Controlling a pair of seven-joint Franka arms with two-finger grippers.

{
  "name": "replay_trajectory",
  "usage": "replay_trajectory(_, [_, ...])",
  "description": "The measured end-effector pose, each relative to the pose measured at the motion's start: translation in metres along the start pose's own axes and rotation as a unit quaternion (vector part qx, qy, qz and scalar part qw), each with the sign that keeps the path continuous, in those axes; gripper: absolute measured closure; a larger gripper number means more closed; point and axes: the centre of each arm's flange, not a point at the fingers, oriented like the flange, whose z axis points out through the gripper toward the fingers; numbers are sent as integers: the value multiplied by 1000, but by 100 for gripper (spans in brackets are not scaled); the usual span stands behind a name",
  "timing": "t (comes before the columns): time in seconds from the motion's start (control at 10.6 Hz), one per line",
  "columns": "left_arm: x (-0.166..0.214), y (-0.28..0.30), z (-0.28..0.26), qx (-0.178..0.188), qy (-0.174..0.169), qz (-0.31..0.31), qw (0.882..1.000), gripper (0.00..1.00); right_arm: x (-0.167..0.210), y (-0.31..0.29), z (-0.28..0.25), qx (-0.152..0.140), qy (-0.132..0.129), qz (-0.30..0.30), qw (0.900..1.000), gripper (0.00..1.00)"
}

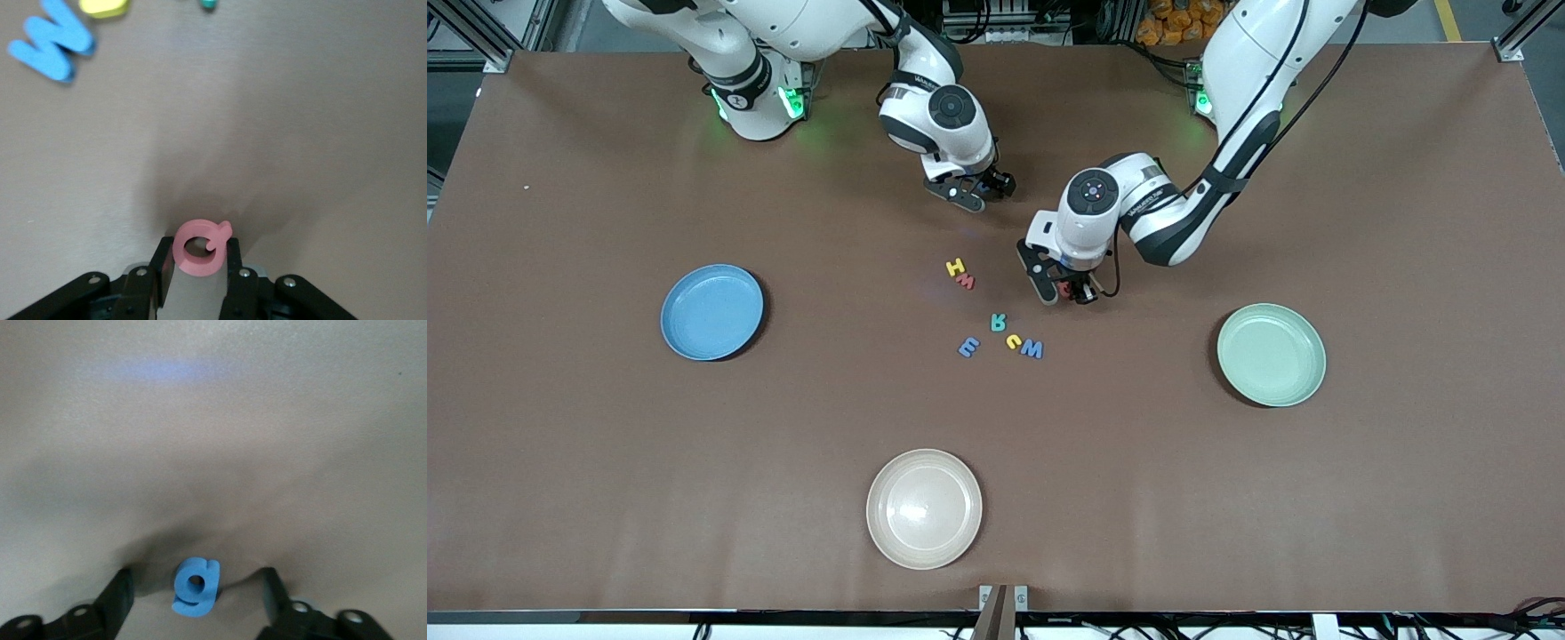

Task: Sort upper and lower case letters into plates
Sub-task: 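Carry the pink q onto the green plate and open the left gripper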

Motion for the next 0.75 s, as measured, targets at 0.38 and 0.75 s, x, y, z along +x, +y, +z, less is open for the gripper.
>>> replay_trajectory(0.38, [-43,-104,-77,31,-36,-48,998,65,-2,-3,-4,5,1,0,1000,63])
replay_trajectory(0.75, [-118,-212,-145,16,-92,-142,985,65,-2,-5,-6,7,2,4,1000,73])
